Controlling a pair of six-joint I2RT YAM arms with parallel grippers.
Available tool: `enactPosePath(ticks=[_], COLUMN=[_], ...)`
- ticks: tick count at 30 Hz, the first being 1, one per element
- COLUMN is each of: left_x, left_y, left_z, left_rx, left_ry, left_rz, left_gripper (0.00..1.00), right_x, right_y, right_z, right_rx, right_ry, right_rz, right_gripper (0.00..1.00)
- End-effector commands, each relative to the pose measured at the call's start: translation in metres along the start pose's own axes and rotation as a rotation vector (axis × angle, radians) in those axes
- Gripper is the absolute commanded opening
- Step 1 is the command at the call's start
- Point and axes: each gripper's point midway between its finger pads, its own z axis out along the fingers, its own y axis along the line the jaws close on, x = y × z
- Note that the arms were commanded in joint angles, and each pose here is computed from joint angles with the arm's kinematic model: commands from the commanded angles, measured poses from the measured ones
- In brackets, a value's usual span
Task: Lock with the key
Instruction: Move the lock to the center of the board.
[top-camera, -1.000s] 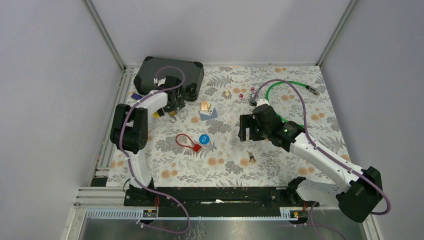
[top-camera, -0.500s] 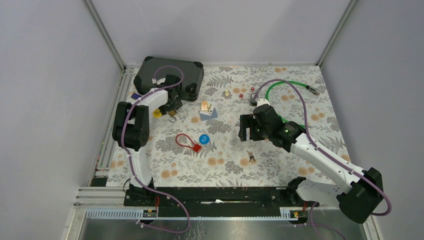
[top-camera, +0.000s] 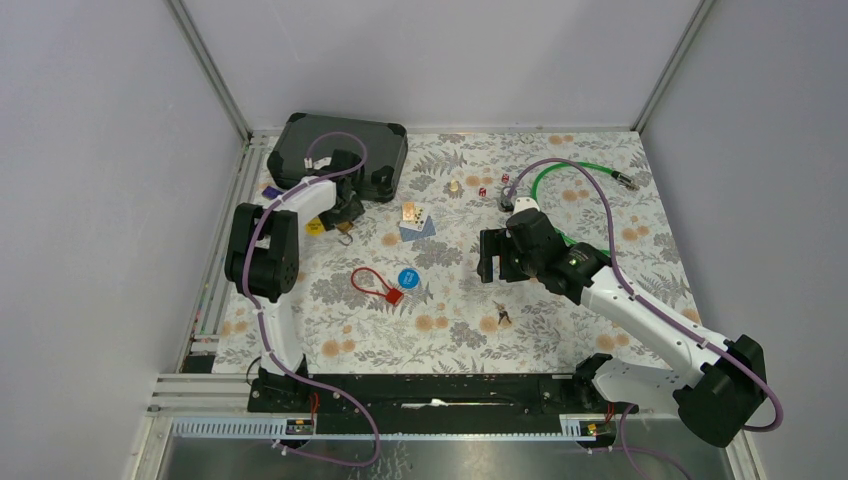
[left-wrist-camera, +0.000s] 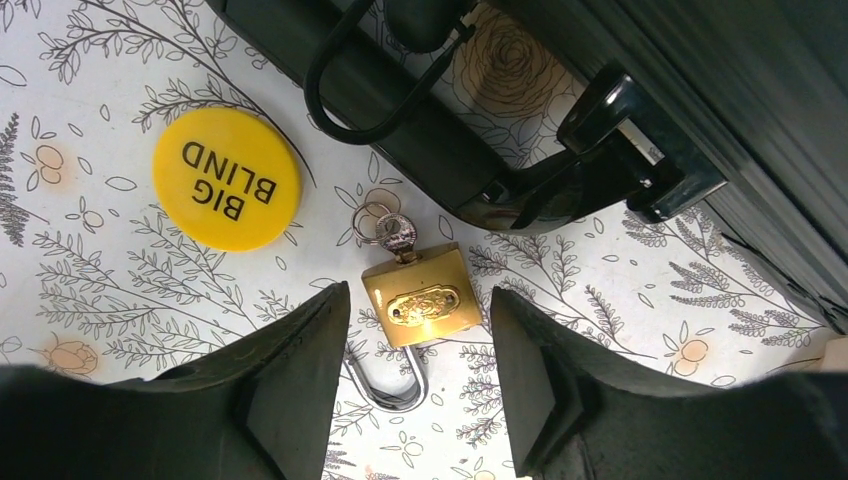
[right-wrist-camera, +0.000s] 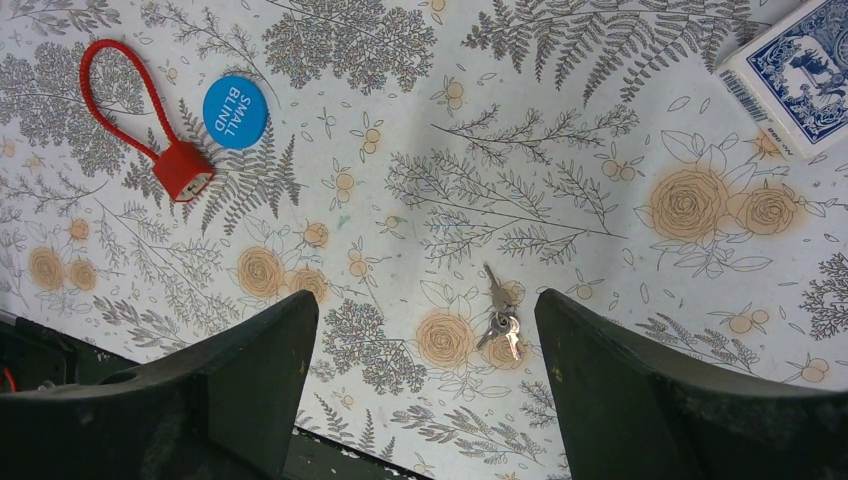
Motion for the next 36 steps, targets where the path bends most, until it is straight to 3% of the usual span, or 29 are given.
enactPosePath(ticks=[1,8,15,26,36], left_x=[0.007,0.014,0.022,0.043,0.104], left_y=[-0.003,-0.004,-0.011,-0.027,-0.047], left_z=[0.002,-0.002,-0.005,-0.016,-0.014], left_rx=[-0.006,-0.004,0.017,0.055,0.144], left_ry=[0.000,0.000,0.011,0.017,0.111], left_rz=[0.020,0.046,0.080,0.146,0.236], left_gripper=[0.59,0.63,0.48,0.45,0.29], right_x=[-0.011,-0.011,-0.012,-0.014,-0.015], right_y=[0.002,0.002,0.003,0.005,0.006], right_z=[-0.001,-0.002,-0.002,-0.004,-0.004], right_rx=[-0.013,-0.016,-0.021,-0.031,-0.033], right_ry=[-0.045,-0.047,-0.048,-0.055,-0.054], right_rz=[-0.007,-0.007,-0.007,-0.001,0.001], right_gripper=[0.87,0.87,0.87,0.87,0.87])
